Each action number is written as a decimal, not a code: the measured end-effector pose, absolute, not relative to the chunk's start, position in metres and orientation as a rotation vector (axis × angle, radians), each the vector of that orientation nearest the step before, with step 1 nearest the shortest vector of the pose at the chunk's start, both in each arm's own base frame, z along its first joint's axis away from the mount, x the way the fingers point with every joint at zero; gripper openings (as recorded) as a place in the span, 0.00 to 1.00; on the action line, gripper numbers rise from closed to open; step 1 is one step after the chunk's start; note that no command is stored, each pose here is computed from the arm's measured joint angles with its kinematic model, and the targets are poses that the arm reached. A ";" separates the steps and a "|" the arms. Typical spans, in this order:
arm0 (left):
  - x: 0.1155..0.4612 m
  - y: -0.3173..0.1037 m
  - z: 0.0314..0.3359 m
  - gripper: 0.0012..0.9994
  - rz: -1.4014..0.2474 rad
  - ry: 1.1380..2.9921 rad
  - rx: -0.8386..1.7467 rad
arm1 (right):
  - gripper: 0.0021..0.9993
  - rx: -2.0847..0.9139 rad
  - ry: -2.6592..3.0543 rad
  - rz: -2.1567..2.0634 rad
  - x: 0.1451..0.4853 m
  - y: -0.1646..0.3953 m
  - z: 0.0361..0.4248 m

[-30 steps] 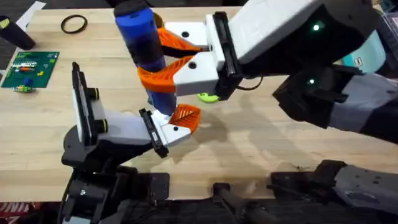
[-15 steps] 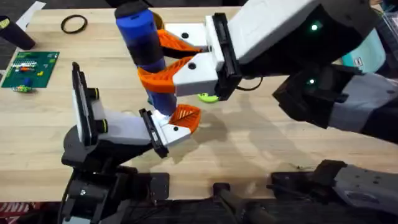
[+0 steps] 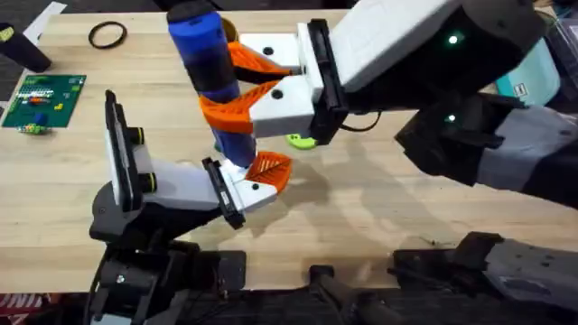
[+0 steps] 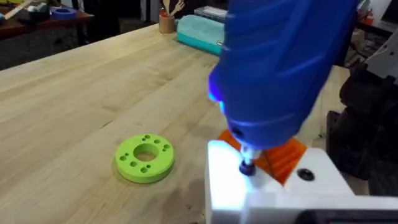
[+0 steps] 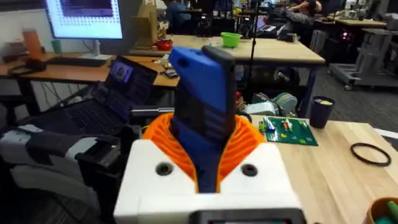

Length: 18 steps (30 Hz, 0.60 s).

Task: Pick up the gripper from the table and insert it into the empty holder that is missing its gripper. Then pick up a screw, insert it into the mounting hole, and use the screwdriver to tighten it. Finally, clean up the table by picking up the vegetable and placing it into the bucket.

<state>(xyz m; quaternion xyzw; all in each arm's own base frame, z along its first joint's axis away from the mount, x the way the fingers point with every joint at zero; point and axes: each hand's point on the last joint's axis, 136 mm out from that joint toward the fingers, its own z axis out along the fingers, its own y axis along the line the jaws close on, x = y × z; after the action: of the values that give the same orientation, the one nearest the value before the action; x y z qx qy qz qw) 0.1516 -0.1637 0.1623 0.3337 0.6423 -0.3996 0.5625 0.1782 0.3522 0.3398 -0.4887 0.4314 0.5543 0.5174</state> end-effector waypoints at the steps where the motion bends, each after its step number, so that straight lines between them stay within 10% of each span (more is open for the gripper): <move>1: 0.152 -0.164 0.162 0.01 -0.941 1.512 0.786 | 0.10 -1.172 1.036 1.329 0.179 0.352 0.340; 18: 0.152 -0.164 0.162 0.01 -0.943 1.514 0.783 | 0.10 -1.164 1.034 1.337 0.180 0.353 0.340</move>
<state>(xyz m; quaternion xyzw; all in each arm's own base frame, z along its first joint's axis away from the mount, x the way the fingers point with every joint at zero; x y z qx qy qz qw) 0.1516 -0.1637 0.1623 0.3326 0.6427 -0.4005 0.5620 0.1795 0.3531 0.3403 -0.4850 0.4310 0.5573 0.5181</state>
